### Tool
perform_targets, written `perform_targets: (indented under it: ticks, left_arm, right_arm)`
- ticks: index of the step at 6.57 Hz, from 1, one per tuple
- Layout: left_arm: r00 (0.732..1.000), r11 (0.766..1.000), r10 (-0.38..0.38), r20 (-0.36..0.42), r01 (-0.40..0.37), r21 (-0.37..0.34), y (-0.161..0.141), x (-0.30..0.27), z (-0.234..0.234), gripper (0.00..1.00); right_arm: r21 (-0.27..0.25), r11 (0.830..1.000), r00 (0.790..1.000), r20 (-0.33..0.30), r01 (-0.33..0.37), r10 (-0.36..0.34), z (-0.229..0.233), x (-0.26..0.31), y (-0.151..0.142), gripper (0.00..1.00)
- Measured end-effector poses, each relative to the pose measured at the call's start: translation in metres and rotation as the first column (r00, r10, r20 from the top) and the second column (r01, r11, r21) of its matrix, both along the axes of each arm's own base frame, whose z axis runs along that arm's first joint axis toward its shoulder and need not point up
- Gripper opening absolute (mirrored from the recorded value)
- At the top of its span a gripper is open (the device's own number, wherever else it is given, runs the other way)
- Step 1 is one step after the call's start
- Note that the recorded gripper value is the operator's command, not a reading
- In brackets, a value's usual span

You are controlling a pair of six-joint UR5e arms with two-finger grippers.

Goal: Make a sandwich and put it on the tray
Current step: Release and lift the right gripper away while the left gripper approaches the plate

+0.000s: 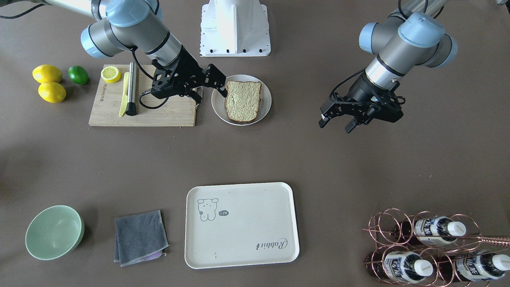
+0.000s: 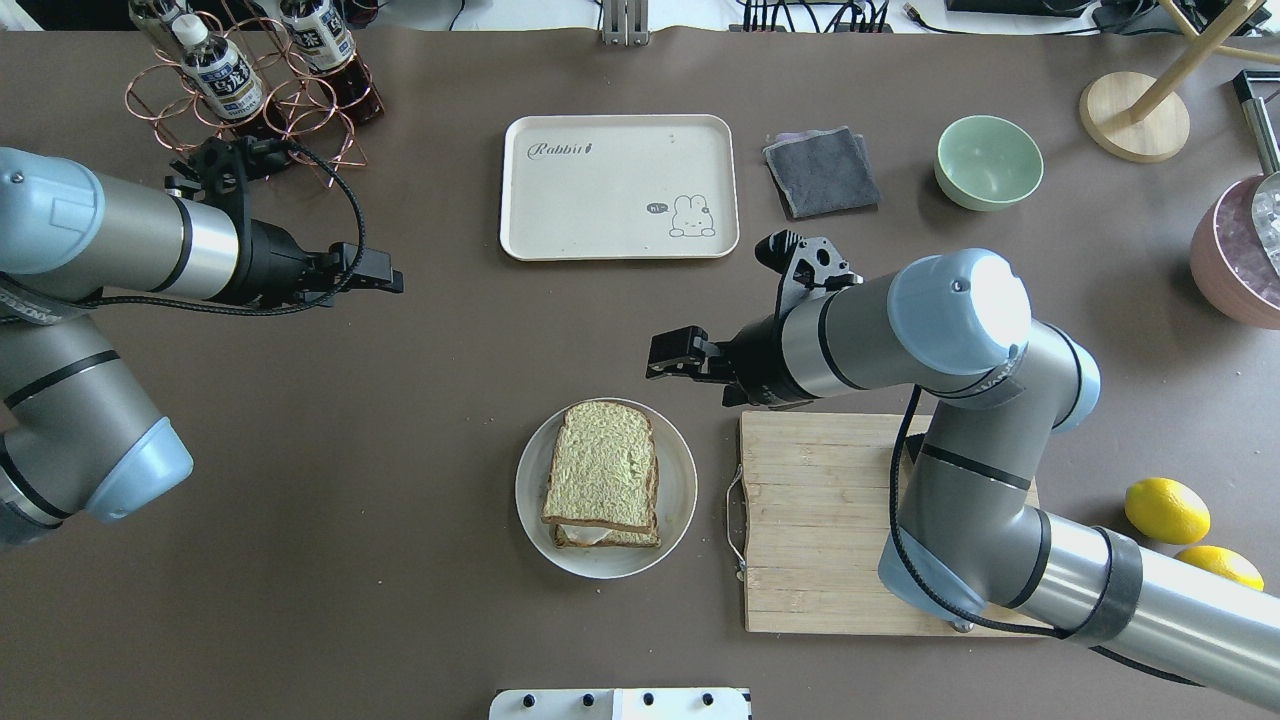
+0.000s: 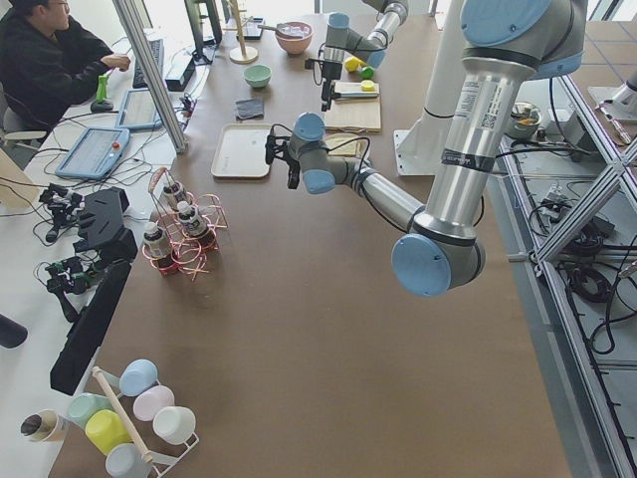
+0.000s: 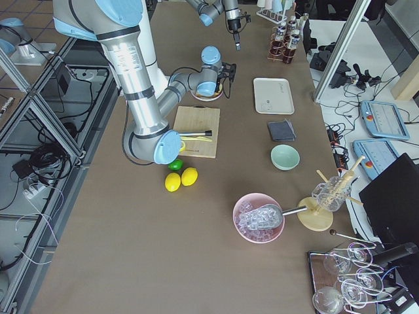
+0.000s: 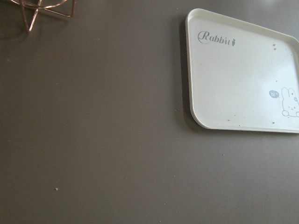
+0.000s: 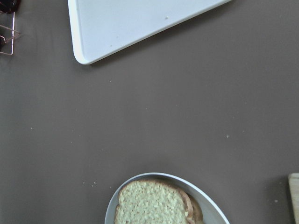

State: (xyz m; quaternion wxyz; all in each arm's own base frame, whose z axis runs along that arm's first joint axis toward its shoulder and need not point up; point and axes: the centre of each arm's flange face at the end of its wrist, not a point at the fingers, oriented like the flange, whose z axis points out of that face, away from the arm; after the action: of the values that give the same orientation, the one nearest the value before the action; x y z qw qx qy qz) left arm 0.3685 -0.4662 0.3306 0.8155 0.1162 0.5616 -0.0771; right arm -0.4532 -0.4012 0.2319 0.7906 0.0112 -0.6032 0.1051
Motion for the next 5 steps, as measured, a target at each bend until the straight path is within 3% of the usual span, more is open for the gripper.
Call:
perform_targets:
  ticks: [2,3,5]
  left_arm:
    - [0.999,1.0,-0.016,-0.048,0.016,-0.012,0.039,0.051,-0.017,0.97]
    - [0.998,1.0,-0.022,-0.057,0.022,-0.012,0.064,0.079,-0.021,0.85]
    - [0.998,1.0,-0.025,-0.065,0.024,-0.008,0.112,0.123,-0.026,0.52]
  right_arm:
    - [-0.04,0.999,1.0,-0.007,0.004,-0.005,0.011,0.047,-0.03,1.0]
    - [-0.051,0.999,1.0,-0.006,0.005,-0.005,0.017,0.068,-0.039,1.0]
    - [-0.062,0.998,1.0,-0.008,0.014,-0.014,0.031,0.099,-0.049,1.0]
